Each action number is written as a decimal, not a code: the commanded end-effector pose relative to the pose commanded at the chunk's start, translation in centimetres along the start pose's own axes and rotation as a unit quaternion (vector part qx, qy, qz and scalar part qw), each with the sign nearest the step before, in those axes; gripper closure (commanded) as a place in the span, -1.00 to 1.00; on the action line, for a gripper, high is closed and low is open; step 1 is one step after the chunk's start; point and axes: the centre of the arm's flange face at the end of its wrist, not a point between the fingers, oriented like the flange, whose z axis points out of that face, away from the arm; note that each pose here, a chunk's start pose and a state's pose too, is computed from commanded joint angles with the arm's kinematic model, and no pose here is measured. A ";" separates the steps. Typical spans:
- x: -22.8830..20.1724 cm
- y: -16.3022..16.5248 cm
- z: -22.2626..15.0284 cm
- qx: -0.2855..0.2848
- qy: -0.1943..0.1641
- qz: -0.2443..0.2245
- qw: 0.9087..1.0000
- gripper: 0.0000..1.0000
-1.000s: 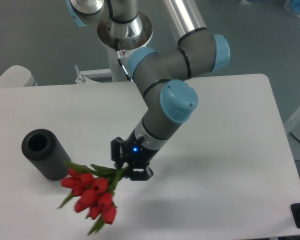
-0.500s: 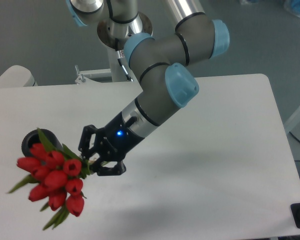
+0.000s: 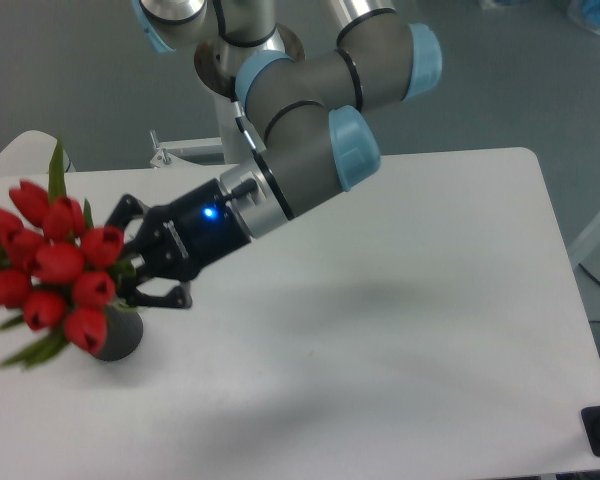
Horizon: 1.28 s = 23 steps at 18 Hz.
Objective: Insert the flowers into the vase
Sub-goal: 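Lower the tulip stems into the vase opening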
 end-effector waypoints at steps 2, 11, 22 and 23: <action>0.4 0.9 0.4 0.000 0.004 -0.001 1.000 1.00; 1.8 2.6 3.6 -0.008 0.032 -0.005 0.999 1.00; 1.2 5.1 6.1 -0.017 0.051 0.018 0.998 1.00; 1.3 5.2 6.1 -0.017 0.051 0.019 0.998 1.00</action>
